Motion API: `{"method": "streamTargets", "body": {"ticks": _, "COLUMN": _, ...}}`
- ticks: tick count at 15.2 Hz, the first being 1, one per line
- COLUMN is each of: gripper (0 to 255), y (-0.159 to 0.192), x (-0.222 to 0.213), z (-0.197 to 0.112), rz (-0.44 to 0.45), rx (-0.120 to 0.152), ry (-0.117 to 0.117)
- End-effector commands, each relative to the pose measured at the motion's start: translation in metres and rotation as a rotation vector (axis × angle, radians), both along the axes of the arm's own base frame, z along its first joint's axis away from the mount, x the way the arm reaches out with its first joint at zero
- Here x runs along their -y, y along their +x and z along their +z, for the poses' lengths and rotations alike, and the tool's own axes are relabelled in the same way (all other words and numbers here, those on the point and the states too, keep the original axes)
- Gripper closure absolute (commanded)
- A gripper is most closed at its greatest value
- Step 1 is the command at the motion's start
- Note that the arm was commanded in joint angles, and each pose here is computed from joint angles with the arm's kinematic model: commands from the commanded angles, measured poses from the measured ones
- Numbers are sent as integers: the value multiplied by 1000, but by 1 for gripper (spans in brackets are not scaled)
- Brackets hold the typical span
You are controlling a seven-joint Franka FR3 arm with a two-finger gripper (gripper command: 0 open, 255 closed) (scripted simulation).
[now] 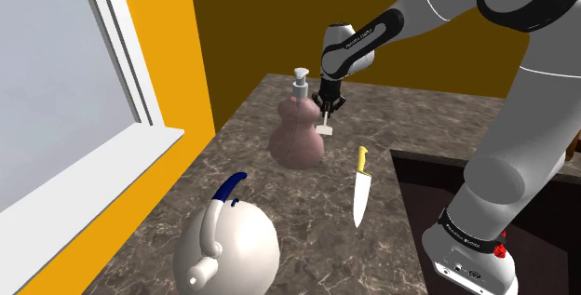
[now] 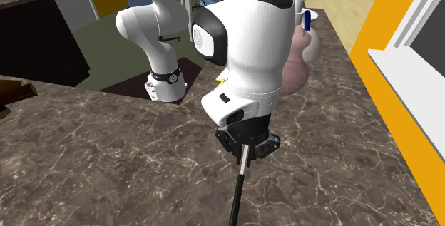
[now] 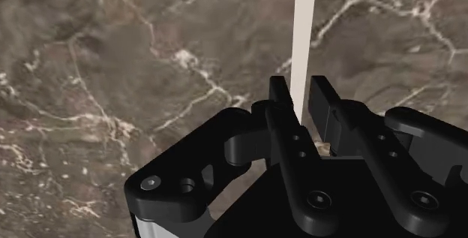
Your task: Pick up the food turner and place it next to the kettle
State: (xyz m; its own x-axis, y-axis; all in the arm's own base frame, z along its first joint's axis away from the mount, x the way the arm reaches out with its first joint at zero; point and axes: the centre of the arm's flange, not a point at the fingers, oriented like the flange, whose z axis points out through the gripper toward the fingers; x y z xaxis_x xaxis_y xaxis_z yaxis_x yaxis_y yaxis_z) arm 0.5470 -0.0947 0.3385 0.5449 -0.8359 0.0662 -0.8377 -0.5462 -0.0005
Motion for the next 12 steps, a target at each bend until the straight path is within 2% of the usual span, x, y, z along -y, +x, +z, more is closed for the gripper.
{"method": "streamTargets", "body": {"ticks": 1, "gripper": 255, "y": 0, "x": 0, "z": 0, "rz": 0, "rx": 0, "ry": 0}}
{"method": "streamTargets", "body": {"ticks": 7, "gripper": 255, "y": 0, "x": 0, "z": 0, "rz": 0, "rx": 0, "ry": 0}}
{"method": "streamTargets", "body": {"ticks": 12, "gripper": 255, "y": 0, "x": 0, "z": 26, "rz": 0, "rx": 0, "ry": 0}}
